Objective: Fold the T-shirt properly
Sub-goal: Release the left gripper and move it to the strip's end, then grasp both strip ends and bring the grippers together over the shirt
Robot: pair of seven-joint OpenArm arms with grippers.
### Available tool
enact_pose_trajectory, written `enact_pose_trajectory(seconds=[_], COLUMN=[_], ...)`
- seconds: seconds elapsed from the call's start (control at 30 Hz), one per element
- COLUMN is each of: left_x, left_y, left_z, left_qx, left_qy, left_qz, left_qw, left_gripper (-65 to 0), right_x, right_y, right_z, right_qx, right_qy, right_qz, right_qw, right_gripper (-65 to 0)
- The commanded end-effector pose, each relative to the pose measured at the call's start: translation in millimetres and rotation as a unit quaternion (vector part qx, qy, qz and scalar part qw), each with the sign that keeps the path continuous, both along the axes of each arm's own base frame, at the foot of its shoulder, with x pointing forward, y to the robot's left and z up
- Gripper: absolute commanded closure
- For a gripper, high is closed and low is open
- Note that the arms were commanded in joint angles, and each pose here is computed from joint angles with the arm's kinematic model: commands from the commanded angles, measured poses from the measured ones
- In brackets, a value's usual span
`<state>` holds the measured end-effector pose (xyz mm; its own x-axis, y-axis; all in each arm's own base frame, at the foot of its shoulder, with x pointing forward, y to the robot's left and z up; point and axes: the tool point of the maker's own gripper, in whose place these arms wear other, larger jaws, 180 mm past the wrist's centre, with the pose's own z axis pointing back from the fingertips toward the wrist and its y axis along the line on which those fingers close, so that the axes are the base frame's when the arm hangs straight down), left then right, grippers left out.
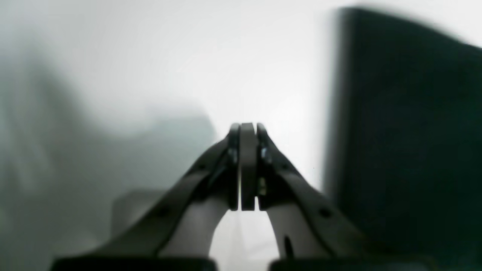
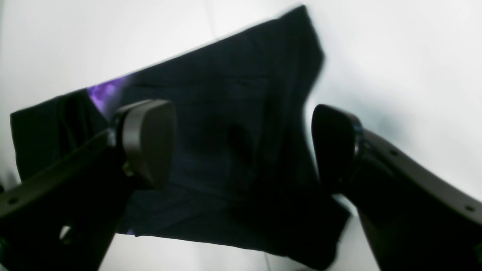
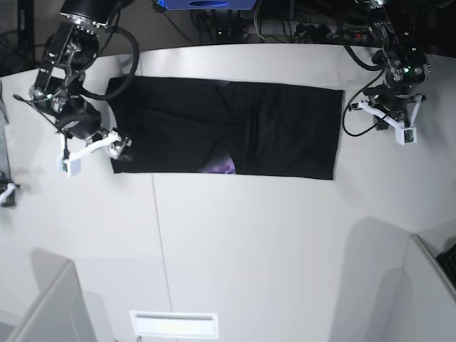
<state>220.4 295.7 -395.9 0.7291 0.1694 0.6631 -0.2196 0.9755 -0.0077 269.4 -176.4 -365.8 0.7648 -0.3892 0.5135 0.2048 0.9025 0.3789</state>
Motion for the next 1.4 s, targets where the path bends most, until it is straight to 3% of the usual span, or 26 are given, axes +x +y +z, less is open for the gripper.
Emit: enact_pose_trajectory(seconds=[0.0, 0.13, 0.33, 0.47, 0.57, 0.7, 1.0, 1.07, 1.23, 1.37], left_x=[4, -6, -5, -6, -5, -4, -4, -4, 4, 11], left_y=[12, 35, 39, 39, 39, 39, 38, 38, 10, -14], left_z=[8, -3, 1, -1, 0, 0, 0, 0, -10, -20], left_qx=[0.012, 0.022, 0.035, 0.033, 0.034, 0.033, 0.032, 0.032, 0.021, 0.005], left_qy=[-0.013, 0.010, -0.039, -0.037, -0.038, -0.040, -0.040, -0.040, -0.031, -0.024], left_qz=[0.003, 0.015, 0.013, 0.013, 0.013, 0.013, 0.013, 0.013, -0.029, -0.057], left_qw=[1.000, 1.000, 0.999, 0.999, 0.999, 0.999, 0.999, 0.999, 0.999, 0.998], left_gripper=[0.0, 0.0, 0.0, 0.0, 0.0, 0.0, 0.0, 0.0, 0.0, 0.0], right_x=[7, 1, -10, -14, -25, -28, -34, -39, -33, -28], right_y=[-8, -13, -10, -9, -3, 19, 22, 23, 20, 13], right_z=[12, -8, -44, -51, -56, -60, -72, -81, -90, -87], right_qx=[-0.007, -0.006, 0.010, 0.013, 0.015, 0.014, 0.023, 0.029, 0.033, 0.024], right_qy=[-0.023, 0.005, 0.043, 0.050, 0.058, 0.053, 0.072, 0.086, 0.082, 0.068], right_qz=[-0.003, 0.001, 0.015, 0.014, 0.020, 0.078, 0.082, 0.082, 0.071, 0.059], right_qw=[0.9997, 1.0000, 0.9989, 0.9986, 0.9980, 0.9954, 0.9937, 0.9925, 0.9936, 0.9957], right_gripper=[-52.8, -52.8, -52.7, -52.5, -47.1, -39.0, -37.1, -30.6, 0.0, 0.0])
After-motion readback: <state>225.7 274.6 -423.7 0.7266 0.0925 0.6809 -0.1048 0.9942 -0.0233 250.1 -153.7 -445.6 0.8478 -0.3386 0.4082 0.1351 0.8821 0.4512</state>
